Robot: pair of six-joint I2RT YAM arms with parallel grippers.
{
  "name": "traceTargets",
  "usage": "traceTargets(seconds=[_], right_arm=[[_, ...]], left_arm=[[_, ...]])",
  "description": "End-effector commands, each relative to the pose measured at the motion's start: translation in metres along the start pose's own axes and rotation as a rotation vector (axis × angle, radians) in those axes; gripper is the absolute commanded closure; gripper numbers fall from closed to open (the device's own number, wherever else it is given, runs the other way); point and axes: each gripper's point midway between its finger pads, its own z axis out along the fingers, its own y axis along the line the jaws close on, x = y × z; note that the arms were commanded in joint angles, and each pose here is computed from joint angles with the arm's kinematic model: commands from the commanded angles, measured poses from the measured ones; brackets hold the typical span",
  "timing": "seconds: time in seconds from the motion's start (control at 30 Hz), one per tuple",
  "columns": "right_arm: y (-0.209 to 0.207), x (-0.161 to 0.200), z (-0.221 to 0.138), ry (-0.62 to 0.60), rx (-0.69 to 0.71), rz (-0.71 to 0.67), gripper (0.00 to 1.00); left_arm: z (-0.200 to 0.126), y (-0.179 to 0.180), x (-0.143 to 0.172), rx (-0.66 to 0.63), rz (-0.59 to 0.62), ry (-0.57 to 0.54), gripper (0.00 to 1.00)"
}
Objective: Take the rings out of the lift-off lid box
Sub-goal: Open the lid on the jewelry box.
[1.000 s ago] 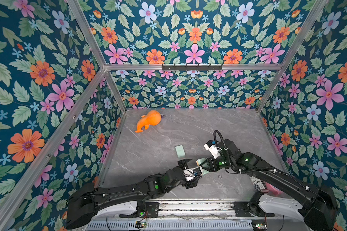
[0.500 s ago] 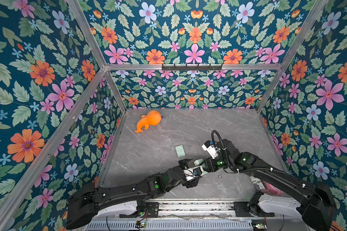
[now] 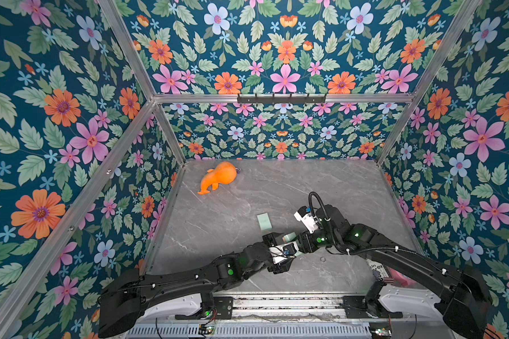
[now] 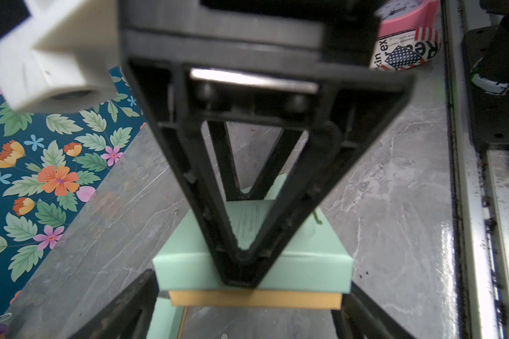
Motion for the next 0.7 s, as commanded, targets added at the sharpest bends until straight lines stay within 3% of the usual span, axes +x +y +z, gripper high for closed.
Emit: traceTargets(seconds=[0.0,0.67], right_arm=[[0.004,-0.006,-0.001,-0.025,-0.009,-0.013,0.6],[0.012,-0.005,0.003,-0.009,-0.033,-0.016,0.6]], left_arm=[[-0.001,0.004,-0.004,-0.015,-0.02,-0.019,0.1],[-0.002,0.013,-0.005,-0.048,-0.022,-0.033,0.24]])
